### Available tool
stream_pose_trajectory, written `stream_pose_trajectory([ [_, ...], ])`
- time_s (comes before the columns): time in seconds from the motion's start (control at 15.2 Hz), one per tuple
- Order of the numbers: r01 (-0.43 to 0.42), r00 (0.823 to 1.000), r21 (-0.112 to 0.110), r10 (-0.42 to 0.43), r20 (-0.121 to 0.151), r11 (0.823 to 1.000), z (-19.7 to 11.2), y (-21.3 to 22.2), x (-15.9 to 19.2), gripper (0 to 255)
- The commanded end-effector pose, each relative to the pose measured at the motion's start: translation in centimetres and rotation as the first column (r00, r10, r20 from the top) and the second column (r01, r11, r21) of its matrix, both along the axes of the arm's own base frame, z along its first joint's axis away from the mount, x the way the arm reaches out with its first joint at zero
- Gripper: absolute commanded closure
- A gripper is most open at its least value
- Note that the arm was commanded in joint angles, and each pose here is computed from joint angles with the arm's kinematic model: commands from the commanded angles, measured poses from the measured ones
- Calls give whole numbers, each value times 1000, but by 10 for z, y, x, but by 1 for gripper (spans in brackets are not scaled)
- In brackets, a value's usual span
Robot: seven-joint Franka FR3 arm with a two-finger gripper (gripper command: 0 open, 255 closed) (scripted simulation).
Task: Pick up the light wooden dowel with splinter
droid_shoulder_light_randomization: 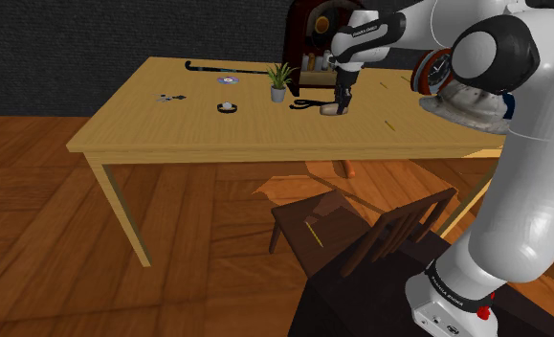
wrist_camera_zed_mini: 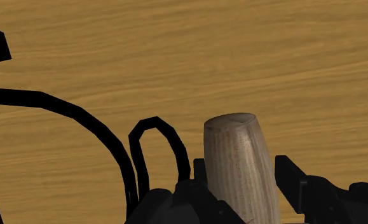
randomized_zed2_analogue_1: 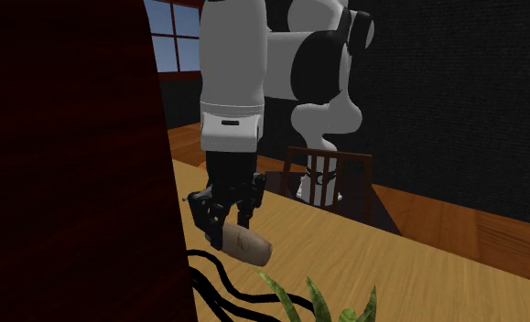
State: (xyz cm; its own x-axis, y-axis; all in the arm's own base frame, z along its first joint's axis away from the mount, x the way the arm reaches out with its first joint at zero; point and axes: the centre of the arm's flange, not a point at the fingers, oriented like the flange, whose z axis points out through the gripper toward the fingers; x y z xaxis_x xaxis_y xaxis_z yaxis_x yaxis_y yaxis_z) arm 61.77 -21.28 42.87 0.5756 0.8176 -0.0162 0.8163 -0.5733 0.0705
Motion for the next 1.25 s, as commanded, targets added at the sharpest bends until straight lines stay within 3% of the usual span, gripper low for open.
stream_pose_trajectory([
  [0.0, 0, 1000, 1, 0, -4, 1000, -2, 0, 0, 255],
  [1.19, 0, 1000, 1, 0, -4, 1000, 78, 1, 0, 255],
])
